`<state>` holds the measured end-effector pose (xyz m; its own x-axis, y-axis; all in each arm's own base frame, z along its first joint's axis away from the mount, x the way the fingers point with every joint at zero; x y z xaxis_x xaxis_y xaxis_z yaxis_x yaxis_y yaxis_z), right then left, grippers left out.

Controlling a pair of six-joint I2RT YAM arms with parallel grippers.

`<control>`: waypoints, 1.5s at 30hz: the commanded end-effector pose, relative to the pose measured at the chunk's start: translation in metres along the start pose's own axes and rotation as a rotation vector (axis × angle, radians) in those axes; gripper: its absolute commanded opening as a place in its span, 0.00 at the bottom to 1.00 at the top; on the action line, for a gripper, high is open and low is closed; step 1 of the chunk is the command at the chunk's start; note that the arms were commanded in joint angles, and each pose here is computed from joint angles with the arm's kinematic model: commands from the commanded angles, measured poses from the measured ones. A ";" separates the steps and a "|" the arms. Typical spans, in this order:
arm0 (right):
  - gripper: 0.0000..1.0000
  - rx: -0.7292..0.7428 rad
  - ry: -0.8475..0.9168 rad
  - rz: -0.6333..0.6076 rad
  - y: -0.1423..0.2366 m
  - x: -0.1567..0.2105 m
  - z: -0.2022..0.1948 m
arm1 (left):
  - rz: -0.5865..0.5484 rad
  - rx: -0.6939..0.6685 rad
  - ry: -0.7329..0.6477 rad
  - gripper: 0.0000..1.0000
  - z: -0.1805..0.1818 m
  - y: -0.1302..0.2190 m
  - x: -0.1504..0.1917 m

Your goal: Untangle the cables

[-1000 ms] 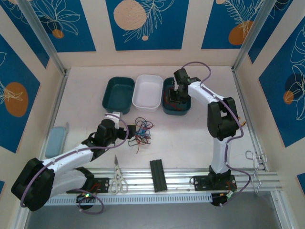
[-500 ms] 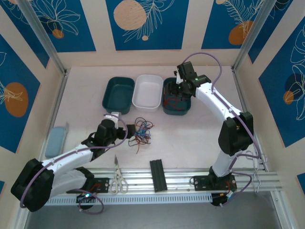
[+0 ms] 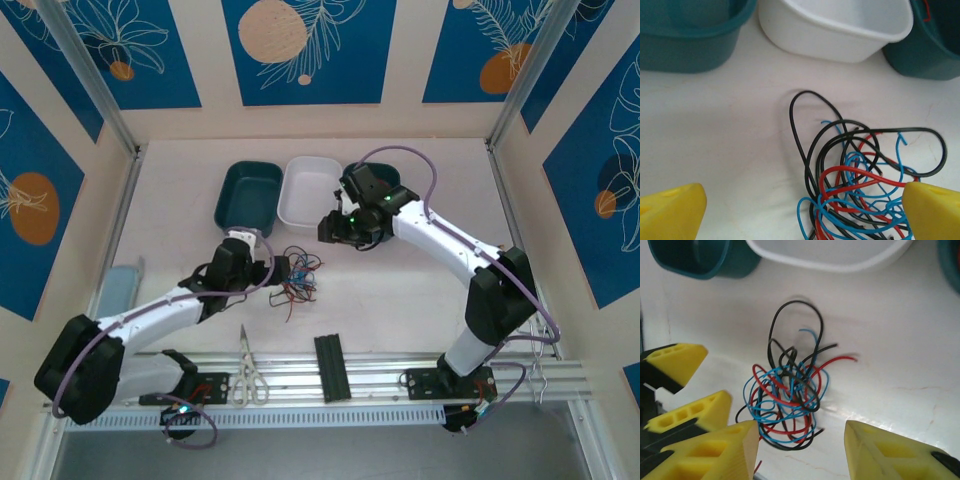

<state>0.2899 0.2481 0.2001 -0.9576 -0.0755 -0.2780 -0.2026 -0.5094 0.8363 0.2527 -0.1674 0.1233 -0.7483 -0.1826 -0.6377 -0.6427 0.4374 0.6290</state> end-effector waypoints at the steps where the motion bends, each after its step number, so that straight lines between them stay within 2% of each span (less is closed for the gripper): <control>1: 0.48 -0.021 -0.037 0.083 -0.013 0.017 0.007 | 0.066 0.028 0.024 1.00 -0.004 -0.007 0.003; 6: 0.48 -0.007 -0.006 0.117 -0.024 0.033 0.015 | 0.139 0.052 0.033 0.98 -0.007 -0.020 0.010; 13: 0.47 0.009 -0.009 0.150 -0.033 0.050 0.013 | 0.184 0.074 0.066 0.87 -0.008 -0.037 0.019; 16: 0.45 -0.004 0.012 0.150 -0.034 0.055 0.017 | 0.196 0.086 0.085 0.70 -0.008 -0.043 0.021; 21: 0.43 -0.010 0.104 0.150 -0.038 0.067 0.036 | 0.181 0.084 0.141 0.35 -0.006 -0.047 0.021; 23: 0.43 -0.011 0.143 0.148 -0.039 0.072 0.045 | 0.171 0.068 0.163 0.26 -0.002 -0.047 0.021; 28: 0.43 0.015 0.233 0.156 -0.045 0.085 0.063 | 0.121 0.049 0.216 0.13 0.004 -0.041 0.016; 35: 0.43 0.001 0.275 0.211 -0.065 0.100 0.080 | 0.092 0.037 0.236 0.08 0.007 -0.034 0.013; 45: 0.42 0.051 0.248 0.255 -0.091 0.107 0.071 | 0.090 0.035 0.240 0.07 0.011 -0.031 0.015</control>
<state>0.1901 0.3427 0.1285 -0.8981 -0.4102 -0.1587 0.0233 -0.4048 0.9141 0.2620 -0.1813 0.0866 -0.8396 -0.3182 -0.4402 -0.5431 0.5075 0.6690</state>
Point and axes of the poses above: each hand's point on the last joint's axis, 136 mm out from that joint toward the fingers, its own y axis back along the fingers, its own z axis along the line the jaws close on, x = y × z, the point moved 5 cm from there along y, back along the fingers, and after that the axes turned 4 degrees about y, right-handed, at the moved point
